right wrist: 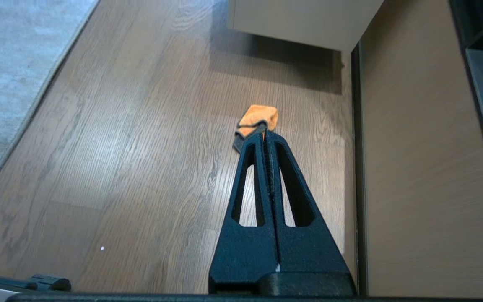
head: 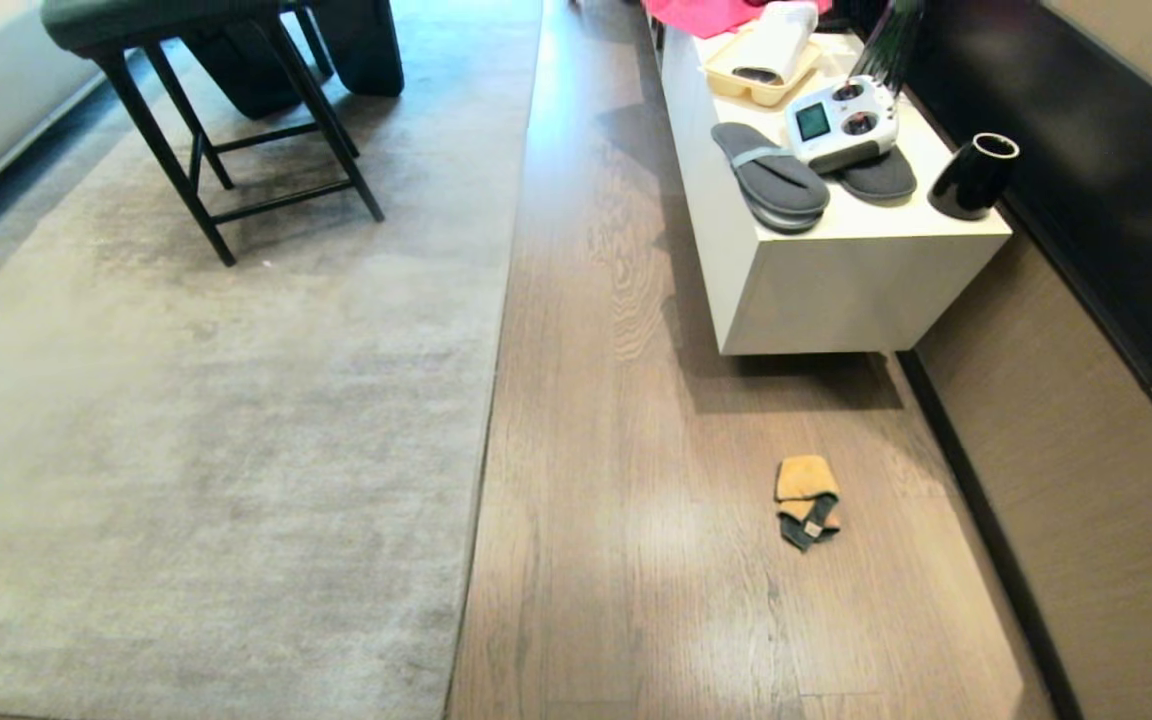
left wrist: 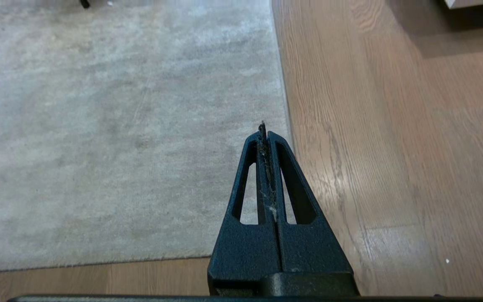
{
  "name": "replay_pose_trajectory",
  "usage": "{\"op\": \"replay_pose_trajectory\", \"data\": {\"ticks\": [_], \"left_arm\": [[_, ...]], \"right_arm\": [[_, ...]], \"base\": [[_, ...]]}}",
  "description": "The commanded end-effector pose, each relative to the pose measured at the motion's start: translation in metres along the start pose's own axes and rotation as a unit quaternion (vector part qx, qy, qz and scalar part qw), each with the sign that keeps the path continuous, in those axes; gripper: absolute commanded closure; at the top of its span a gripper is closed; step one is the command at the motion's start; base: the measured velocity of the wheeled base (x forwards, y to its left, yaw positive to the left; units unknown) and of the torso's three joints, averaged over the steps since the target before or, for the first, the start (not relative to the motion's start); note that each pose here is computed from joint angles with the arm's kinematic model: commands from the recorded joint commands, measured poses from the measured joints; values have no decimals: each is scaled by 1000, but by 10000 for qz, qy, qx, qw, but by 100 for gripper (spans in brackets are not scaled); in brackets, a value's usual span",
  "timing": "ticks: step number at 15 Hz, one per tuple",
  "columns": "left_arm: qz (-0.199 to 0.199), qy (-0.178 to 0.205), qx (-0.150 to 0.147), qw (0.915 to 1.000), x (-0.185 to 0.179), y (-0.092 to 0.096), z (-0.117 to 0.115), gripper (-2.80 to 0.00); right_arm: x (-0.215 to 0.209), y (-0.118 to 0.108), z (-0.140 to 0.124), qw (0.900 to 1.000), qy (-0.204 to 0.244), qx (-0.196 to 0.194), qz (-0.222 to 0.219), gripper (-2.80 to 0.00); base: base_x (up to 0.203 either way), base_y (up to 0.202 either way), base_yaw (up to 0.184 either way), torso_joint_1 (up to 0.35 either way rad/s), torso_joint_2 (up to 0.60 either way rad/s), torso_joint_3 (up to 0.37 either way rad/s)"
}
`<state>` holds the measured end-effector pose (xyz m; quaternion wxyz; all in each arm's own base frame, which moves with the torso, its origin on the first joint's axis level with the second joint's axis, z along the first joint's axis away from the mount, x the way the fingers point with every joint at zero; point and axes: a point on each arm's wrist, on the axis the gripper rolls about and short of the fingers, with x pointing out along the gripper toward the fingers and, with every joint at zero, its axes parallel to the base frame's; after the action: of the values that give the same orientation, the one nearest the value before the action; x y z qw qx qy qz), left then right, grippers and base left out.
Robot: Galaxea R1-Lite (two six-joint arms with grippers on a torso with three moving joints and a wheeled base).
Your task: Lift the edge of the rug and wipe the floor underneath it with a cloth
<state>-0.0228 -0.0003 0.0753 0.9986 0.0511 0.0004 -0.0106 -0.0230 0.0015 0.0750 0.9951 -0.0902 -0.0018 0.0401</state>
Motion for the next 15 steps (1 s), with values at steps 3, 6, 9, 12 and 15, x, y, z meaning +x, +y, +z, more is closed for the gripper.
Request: {"op": "replay_pose_trajectory", "data": {"ticks": [3,6,9,12,15], "left_arm": [[-2,-2,2,10000,0,0,0,0],[-2,-2,2,10000,0,0,0,0],[-2,-2,2,10000,0,0,0,0],[-2,-2,2,10000,0,0,0,0],[-2,-2,2,10000,0,0,0,0]], "right_arm": [[0,0,0,10000,5,-8,6,0],[0,0,0,10000,10,-8,7,0],[0,0,0,10000,4,-8,6,0],[0,0,0,10000,9,-8,7,0],[0,0,0,10000,12,-8,8,0]], "base": [[0,0,0,0,0,204],[0,0,0,4,3,204],[0,0,0,1,2,201],[0,0,0,-1,1,92],[0,0,0,0,0,0]]}}
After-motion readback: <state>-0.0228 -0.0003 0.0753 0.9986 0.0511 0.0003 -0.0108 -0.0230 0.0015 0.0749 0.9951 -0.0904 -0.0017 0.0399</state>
